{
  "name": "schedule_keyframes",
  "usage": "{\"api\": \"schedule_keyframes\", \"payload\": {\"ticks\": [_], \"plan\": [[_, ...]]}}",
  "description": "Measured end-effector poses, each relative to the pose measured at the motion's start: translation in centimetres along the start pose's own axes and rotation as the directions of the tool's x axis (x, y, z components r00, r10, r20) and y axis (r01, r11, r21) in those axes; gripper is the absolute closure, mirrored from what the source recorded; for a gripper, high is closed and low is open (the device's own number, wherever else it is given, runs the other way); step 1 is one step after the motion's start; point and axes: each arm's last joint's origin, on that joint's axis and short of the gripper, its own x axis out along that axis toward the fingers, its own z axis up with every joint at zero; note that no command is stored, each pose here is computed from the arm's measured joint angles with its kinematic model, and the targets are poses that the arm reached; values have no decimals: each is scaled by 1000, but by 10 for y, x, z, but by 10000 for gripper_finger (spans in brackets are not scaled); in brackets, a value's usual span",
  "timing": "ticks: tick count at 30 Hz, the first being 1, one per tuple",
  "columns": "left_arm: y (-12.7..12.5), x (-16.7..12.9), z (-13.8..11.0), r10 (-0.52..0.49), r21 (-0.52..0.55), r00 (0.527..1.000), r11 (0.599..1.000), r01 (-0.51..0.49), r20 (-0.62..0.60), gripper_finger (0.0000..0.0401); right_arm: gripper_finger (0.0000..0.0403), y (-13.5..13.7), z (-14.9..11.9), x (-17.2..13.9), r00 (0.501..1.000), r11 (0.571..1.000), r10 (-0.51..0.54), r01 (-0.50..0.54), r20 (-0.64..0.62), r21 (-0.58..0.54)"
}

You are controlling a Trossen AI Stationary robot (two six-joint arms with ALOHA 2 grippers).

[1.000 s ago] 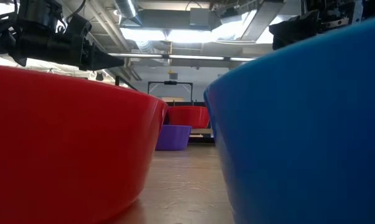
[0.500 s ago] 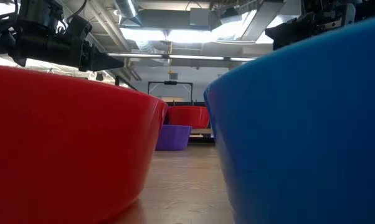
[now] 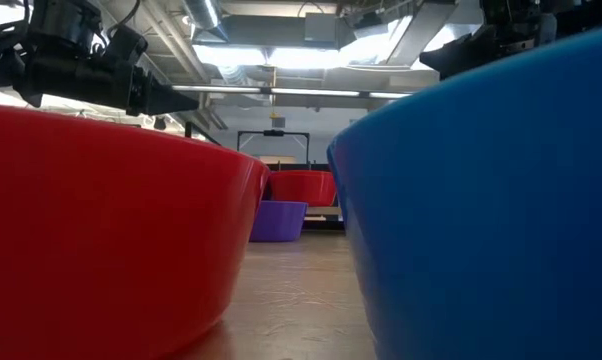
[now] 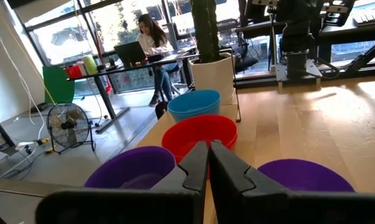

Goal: Pick & Place Mini bowls
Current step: Stack the blue bowl on top of the blue bowl on the shelf

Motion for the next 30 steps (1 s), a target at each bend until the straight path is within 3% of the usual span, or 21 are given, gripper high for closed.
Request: {"api": "schedule_keyframes", "payload": {"ticks": [30], "plan": [[0, 0, -1, -2, -1, 1000, 1000, 2, -9, 391, 382, 0, 0, 0, 1000, 1000, 3, -3, -4, 3]]}}
